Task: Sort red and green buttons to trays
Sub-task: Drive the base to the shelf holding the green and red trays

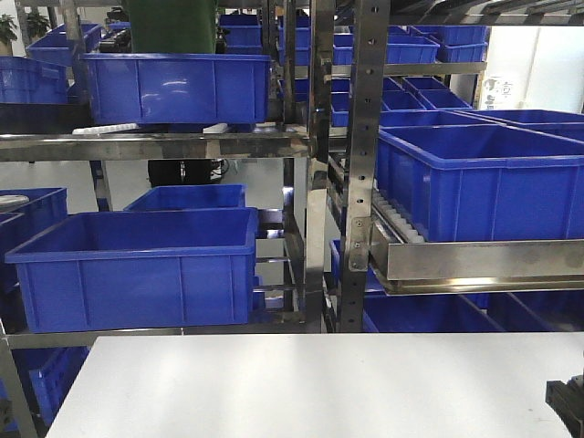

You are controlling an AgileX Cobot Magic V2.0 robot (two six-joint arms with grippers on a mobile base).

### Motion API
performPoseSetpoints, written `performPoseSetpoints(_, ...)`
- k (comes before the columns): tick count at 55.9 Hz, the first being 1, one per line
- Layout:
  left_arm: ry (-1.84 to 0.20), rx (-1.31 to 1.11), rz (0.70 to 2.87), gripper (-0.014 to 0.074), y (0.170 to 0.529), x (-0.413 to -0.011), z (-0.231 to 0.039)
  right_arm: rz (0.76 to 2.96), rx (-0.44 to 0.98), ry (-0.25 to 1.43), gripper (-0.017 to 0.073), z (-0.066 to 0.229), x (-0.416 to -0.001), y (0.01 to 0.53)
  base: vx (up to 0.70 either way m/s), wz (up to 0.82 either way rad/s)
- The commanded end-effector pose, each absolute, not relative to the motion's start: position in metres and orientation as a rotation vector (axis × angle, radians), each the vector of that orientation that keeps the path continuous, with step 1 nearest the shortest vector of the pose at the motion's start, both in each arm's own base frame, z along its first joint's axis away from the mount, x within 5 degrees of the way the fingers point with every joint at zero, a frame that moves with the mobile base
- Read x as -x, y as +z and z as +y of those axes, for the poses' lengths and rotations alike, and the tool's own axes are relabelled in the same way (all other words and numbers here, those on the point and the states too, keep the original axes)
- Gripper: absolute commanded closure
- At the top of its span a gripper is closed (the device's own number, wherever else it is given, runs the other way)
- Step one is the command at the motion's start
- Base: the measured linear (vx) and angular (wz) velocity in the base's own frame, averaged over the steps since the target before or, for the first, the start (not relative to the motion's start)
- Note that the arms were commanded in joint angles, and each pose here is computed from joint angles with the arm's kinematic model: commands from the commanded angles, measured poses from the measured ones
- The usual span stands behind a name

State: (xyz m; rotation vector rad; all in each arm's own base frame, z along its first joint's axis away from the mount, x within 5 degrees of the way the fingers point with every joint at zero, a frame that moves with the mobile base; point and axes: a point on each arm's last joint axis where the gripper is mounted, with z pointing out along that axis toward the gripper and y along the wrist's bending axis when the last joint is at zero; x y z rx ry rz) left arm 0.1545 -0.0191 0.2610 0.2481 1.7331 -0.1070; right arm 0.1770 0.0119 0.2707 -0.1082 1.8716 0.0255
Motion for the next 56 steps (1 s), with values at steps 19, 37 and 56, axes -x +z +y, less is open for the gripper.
performPoseSetpoints(19, -0.16, -0.248, 1.651, 0.0594, 0.2762, -0.1556, -0.023, 1.752, 0.129, 0.04, 0.0567, 0.0142, -0.1793, 0.2896, -0.03, 0.24)
performPoseSetpoints(37, -0.16, -0.248, 1.656, 0.0594, 0.2755, -0.1563, -0.023, 1.752, 0.129, 0.04, 0.0567, 0.0142, -0.1793, 0.2896, -0.05, 0.74)
performPoseSetpoints(56, -0.16, -0.248, 1.656, 0.0594, 0.2755, -0.1563, -0.023, 1.752, 0.129, 0.04, 0.0567, 0.0142, -0.1793, 0.2896, -0.04, 0.93)
